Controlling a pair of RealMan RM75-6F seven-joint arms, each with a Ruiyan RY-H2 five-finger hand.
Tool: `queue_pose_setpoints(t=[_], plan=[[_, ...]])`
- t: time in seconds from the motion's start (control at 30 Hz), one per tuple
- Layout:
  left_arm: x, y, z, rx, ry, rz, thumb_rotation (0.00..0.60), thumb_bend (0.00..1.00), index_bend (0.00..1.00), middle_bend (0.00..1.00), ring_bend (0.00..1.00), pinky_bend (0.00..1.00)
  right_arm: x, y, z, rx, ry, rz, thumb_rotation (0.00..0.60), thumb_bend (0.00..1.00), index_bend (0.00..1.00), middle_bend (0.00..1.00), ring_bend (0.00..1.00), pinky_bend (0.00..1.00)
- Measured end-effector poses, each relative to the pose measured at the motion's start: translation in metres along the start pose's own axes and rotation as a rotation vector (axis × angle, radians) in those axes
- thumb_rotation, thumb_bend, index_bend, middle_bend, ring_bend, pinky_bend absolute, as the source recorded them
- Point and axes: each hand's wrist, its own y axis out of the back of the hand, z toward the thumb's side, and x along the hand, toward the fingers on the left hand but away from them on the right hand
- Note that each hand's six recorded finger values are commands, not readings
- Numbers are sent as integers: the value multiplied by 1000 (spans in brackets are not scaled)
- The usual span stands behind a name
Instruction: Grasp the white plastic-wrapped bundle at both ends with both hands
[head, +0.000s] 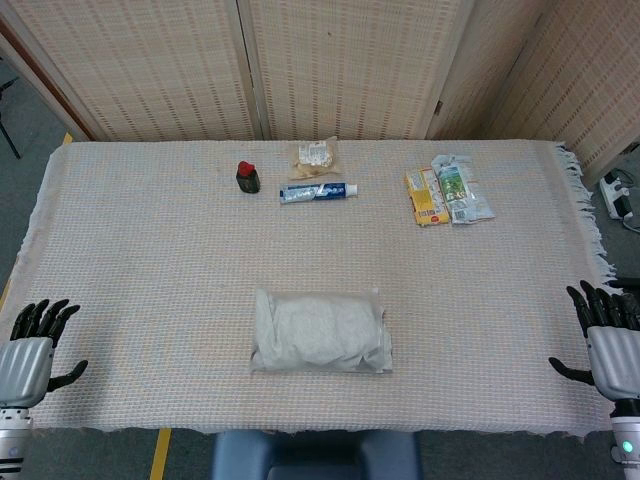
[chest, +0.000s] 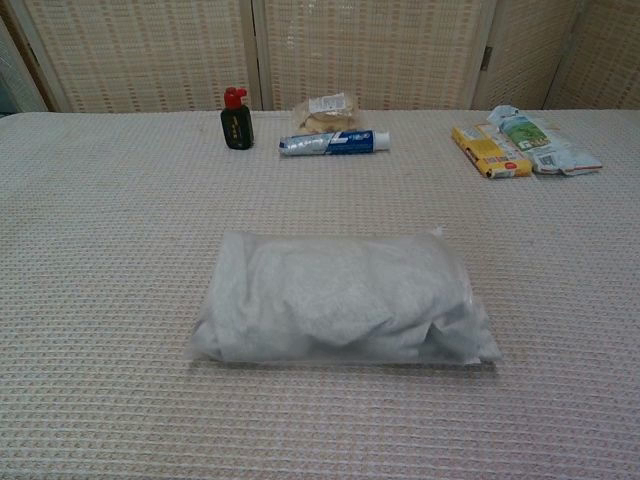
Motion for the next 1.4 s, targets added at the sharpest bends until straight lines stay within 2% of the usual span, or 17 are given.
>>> queue_pose_setpoints(t=[0.2, 0.3, 0.4, 0.47, 0.53, 0.6, 0.63, 0.77, 0.93, 1.07, 1.2, 1.4], plan=[[-4, -8, 10, -38, -36, -50, 600, 245, 206, 183, 46, 109, 1, 0, 2, 3, 3, -4, 534, 88, 0, 0, 0, 0], [-6, -13, 20, -104, -71, -74, 600, 236, 241, 301, 144, 285, 2, 1, 3, 3, 6, -8, 535, 89, 0, 0, 0, 0], [-11, -23, 36, -187, -129, -115, 600, 223, 306, 530, 351, 536, 4, 2, 3, 8, 4, -12, 537, 90, 0, 0, 0, 0], [-14, -30, 48, -239, -168, -138, 600, 223, 375, 708, 530, 681, 6, 3, 2, 8, -1, -17, 536, 90, 0, 0, 0, 0], [-15, -39, 60, -289, -196, -146, 600, 238, 479, 907, 753, 839, 6, 3, 2, 12, -5, -19, 539, 89, 0, 0, 0, 0], [-13, -51, 72, -325, -222, -156, 600, 264, 532, 997, 933, 962, 5, 2, 2, 17, -7, -17, 538, 89, 0, 0, 0, 0], [-12, -55, 76, -331, -241, -165, 600, 274, 550, 1000, 981, 993, 5, 1, 3, 18, -6, -15, 537, 90, 0, 0, 0, 0], [-3, -76, 100, -321, -325, -193, 600, 303, 590, 1000, 1000, 1000, 3, -3, 8, 21, 3, -4, 537, 89, 0, 0, 0, 0], [4, -93, 131, -328, -391, -147, 600, 340, 635, 1000, 1000, 1000, 4, -7, 10, 15, 13, 16, 534, 89, 0, 0, 0, 0], [7, -97, 153, -337, -431, -91, 600, 315, 603, 1000, 1000, 1000, 4, -9, 9, 14, 12, 27, 537, 90, 0, 0, 0, 0], [6, -100, 173, -325, -461, -39, 600, 279, 511, 1000, 1000, 1000, 4, -10, 8, 8, 8, 38, 537, 90, 0, 0, 0, 0], [1, -113, 199, -328, -479, -26, 600, 265, 481, 1000, 1000, 1000, 4, -9, 8, 7, 8, 42, 537, 89, 0, 0, 0, 0]])
